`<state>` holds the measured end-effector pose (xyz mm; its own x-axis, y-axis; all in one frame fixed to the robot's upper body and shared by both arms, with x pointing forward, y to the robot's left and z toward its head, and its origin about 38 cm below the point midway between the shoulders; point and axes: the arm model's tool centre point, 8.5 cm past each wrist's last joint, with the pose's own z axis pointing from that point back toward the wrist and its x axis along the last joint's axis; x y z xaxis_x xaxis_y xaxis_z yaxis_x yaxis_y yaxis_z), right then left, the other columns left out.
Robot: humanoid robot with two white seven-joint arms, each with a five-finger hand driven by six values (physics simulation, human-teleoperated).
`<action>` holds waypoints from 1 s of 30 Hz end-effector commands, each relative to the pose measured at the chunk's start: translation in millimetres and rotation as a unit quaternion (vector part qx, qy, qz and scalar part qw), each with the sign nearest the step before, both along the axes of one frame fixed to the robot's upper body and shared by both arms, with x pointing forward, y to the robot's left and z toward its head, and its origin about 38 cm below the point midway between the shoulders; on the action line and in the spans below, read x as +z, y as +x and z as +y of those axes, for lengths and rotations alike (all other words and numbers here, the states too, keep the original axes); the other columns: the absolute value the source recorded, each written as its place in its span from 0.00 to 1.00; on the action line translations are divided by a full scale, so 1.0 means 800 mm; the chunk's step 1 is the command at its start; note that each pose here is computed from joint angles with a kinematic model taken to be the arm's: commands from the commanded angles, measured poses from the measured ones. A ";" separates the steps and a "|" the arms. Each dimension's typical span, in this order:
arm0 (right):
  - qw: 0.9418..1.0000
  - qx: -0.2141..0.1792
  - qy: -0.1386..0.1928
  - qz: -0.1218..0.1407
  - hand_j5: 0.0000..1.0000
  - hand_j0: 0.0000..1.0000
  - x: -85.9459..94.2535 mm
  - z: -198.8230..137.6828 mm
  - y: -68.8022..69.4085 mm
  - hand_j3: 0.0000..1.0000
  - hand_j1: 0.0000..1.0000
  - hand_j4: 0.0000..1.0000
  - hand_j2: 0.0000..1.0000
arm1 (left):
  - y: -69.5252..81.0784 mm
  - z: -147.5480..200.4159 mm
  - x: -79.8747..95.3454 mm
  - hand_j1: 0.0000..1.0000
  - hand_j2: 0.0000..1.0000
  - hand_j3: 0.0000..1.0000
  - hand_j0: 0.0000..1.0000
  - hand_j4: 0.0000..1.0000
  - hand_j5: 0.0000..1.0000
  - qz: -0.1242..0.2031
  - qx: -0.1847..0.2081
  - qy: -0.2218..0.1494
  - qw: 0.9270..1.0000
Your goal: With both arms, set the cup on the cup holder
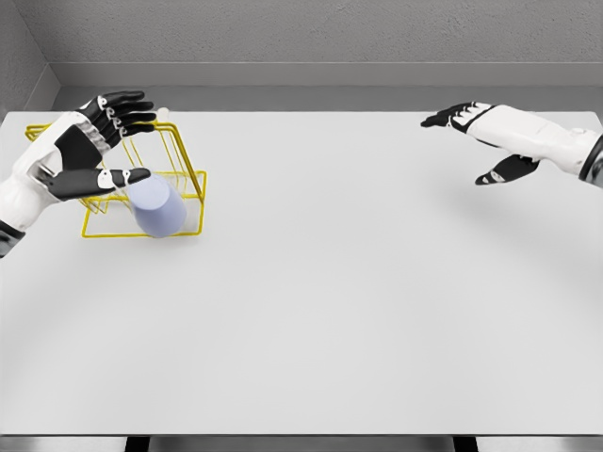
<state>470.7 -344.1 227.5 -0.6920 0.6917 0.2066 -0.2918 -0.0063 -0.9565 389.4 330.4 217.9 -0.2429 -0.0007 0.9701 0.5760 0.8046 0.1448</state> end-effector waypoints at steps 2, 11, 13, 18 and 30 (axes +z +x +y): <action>1.000 -0.001 0.003 0.000 1.00 1.00 0.001 -0.001 0.000 1.00 1.00 1.00 1.00 | -0.001 0.001 0.003 0.85 0.85 0.85 0.85 0.85 0.85 -0.001 -0.002 0.001 1.000; 1.000 -0.002 0.003 0.000 1.00 1.00 0.001 -0.001 0.000 1.00 1.00 1.00 1.00 | -0.003 -0.003 0.007 0.85 0.85 0.85 0.85 0.85 0.85 -0.007 -0.012 0.002 1.000; 1.000 -0.002 0.003 0.000 1.00 1.00 0.001 -0.001 0.000 1.00 1.00 1.00 1.00 | -0.005 -0.011 0.009 0.89 0.89 0.89 0.89 0.89 0.89 -0.013 -0.027 -0.001 1.000; 1.000 -0.002 0.003 0.001 1.00 1.00 0.001 -0.002 0.000 1.00 1.00 1.00 1.00 | -0.011 -0.017 0.016 1.00 1.00 1.00 1.00 1.00 1.00 -0.023 -0.043 -0.001 0.999; 1.000 -0.001 0.003 0.001 1.00 1.00 0.000 -0.001 0.000 1.00 1.00 1.00 1.00 | -0.035 -0.028 0.031 1.00 1.00 1.00 1.00 1.00 1.00 -0.075 -0.148 0.030 0.986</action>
